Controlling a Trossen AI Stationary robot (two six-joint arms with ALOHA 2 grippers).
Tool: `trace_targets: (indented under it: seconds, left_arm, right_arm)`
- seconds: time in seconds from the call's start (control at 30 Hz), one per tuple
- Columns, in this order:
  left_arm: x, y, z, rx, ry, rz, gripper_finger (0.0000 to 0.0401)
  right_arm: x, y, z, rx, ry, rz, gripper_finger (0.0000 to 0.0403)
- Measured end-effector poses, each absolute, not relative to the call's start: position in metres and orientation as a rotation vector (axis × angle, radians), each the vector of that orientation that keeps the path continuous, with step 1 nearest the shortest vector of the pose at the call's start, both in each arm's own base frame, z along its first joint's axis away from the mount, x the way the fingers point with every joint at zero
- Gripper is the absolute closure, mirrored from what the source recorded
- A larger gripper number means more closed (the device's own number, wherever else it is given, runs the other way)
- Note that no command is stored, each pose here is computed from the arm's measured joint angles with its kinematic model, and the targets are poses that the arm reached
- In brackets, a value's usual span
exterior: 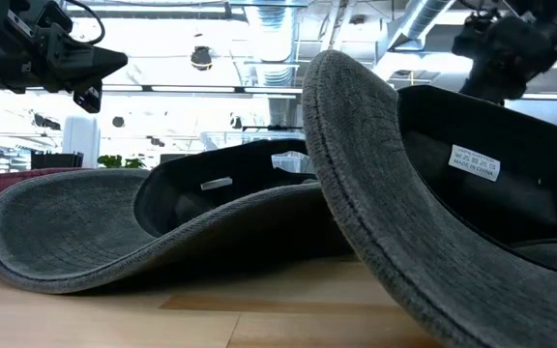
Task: Pick & Place hat
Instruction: Put the right red cap into the blue bin
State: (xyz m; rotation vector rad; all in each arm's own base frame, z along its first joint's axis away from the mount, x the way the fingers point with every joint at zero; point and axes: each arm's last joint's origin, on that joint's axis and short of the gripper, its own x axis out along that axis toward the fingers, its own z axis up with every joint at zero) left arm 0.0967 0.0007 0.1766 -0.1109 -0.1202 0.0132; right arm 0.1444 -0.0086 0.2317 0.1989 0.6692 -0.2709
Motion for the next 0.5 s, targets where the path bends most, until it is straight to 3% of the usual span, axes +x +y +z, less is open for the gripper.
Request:
trace_targets:
  seconds: [0.23, 0.5]
  left_arm:
    - [0.097, 0.001, 0.177, -0.111, -0.12, 0.014, 0.0393]
    - [0.097, 0.001, 0.177, -0.111, -0.12, 0.014, 0.0393]
  right_arm:
    - [0.157, -0.013, 0.243, 0.231, 0.867, -0.309, 0.0321]
    - [0.172, 0.006, 0.23, 0.431, 1.031, 0.029, 0.0321]
